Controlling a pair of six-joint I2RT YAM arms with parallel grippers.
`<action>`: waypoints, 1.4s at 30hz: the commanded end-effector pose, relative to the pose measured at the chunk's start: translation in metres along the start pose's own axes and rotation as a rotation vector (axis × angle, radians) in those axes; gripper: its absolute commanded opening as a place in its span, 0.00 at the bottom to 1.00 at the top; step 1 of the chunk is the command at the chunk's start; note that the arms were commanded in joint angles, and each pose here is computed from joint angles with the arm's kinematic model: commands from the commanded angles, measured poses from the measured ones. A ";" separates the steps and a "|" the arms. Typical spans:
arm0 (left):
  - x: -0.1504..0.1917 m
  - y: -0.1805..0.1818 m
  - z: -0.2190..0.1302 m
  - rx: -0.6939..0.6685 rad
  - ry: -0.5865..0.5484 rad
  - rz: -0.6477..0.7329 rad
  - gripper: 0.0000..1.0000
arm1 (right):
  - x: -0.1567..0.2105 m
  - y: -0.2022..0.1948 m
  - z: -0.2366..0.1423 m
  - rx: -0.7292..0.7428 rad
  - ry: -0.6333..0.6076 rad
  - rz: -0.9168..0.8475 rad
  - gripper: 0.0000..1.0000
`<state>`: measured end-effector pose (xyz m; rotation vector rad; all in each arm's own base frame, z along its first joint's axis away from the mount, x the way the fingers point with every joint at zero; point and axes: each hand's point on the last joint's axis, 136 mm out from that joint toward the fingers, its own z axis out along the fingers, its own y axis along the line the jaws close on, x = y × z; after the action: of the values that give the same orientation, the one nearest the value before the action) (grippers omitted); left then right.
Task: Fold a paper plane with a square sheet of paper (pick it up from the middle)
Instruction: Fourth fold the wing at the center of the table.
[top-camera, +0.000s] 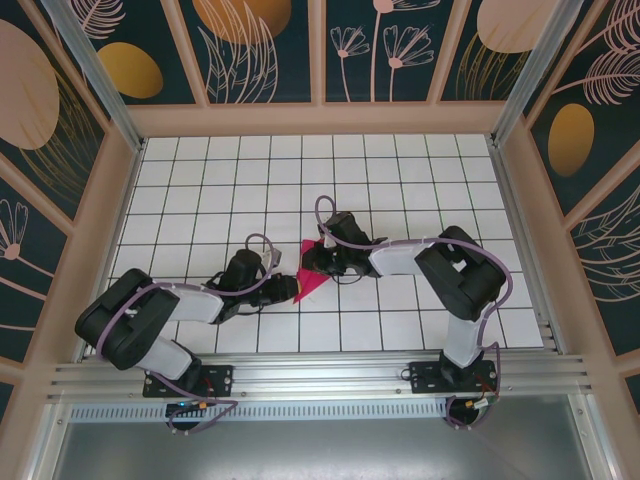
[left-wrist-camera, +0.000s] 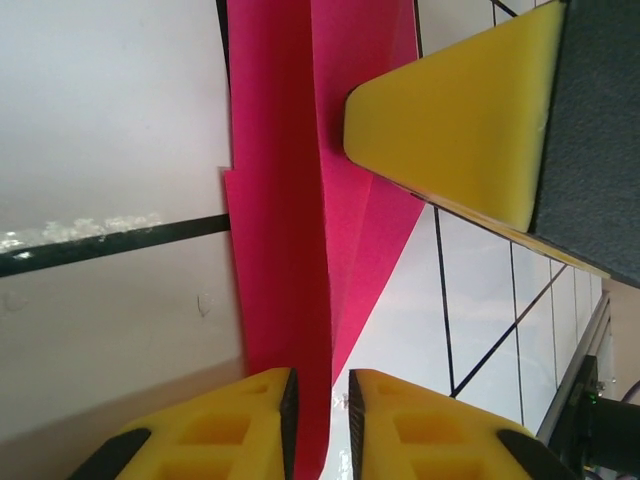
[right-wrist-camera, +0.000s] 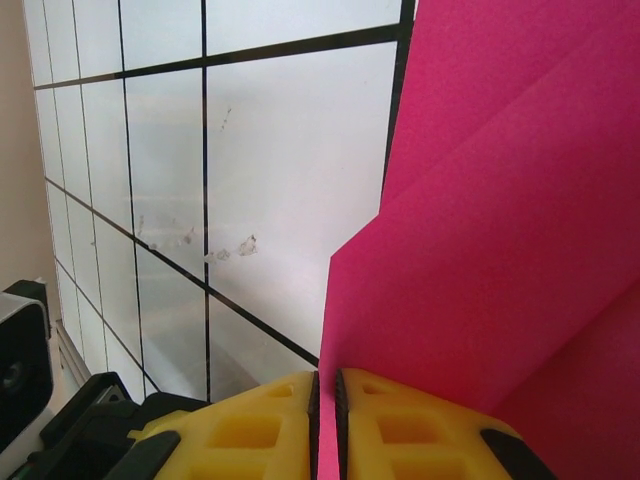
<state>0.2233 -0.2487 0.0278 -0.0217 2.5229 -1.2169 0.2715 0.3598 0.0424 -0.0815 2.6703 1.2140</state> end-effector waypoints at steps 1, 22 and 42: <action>-0.005 -0.003 -0.002 0.001 -0.009 0.032 0.29 | -0.016 0.013 0.000 -0.032 -0.038 -0.033 0.17; 0.001 0.010 0.003 -0.069 0.039 0.084 0.28 | -0.019 0.018 0.000 -0.041 -0.043 -0.036 0.17; -0.003 -0.001 0.002 -0.019 0.021 0.077 0.00 | -0.018 0.020 -0.001 -0.044 -0.038 -0.047 0.18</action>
<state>0.2230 -0.2480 0.0183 0.0871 2.5645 -1.1408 0.2787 0.3666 0.0529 -0.0925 2.6361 1.2352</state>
